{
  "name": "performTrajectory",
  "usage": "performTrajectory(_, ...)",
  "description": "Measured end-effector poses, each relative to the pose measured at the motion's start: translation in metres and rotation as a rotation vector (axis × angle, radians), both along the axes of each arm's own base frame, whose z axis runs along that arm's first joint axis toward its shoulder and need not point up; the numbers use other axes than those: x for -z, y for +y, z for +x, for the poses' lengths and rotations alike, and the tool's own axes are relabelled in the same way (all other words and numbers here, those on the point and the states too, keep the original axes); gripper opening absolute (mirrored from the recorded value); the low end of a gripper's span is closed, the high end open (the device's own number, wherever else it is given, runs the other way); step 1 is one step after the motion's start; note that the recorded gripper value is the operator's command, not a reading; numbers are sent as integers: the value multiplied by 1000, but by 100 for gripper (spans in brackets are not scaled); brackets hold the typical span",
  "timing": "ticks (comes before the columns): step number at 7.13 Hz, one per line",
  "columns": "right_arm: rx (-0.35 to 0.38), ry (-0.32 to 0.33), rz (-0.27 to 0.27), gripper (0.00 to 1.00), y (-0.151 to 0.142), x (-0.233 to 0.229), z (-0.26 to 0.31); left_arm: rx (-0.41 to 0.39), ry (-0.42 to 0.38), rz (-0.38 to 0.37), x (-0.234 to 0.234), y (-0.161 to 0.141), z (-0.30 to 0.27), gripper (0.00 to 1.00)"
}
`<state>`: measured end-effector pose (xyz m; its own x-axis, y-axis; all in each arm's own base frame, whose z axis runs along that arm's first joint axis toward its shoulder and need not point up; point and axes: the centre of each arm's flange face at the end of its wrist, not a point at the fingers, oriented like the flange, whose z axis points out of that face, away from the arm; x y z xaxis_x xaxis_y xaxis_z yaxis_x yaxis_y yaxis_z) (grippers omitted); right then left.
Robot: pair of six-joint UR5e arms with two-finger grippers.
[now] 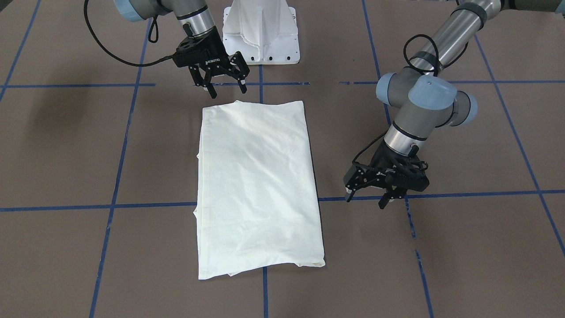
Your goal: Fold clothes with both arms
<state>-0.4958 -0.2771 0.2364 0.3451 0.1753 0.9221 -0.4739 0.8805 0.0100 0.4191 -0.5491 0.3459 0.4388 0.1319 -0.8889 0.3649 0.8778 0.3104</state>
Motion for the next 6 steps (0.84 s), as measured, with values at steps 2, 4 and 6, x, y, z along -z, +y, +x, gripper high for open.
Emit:
performTrajectory(2, -76, -72, -98, 100, -9, -2, 7, -22, 181, -153, 25, 96, 1, 100)
performTrajectory(4, -123, -97, -141, 100, -18, -4, 13, 19, 309, -303, 41, 181, 26, 97)
performTrajectory(6, -141, -97, -143, 100, -21, -6, 14, 105, 361, -409, 34, 250, 77, 83)
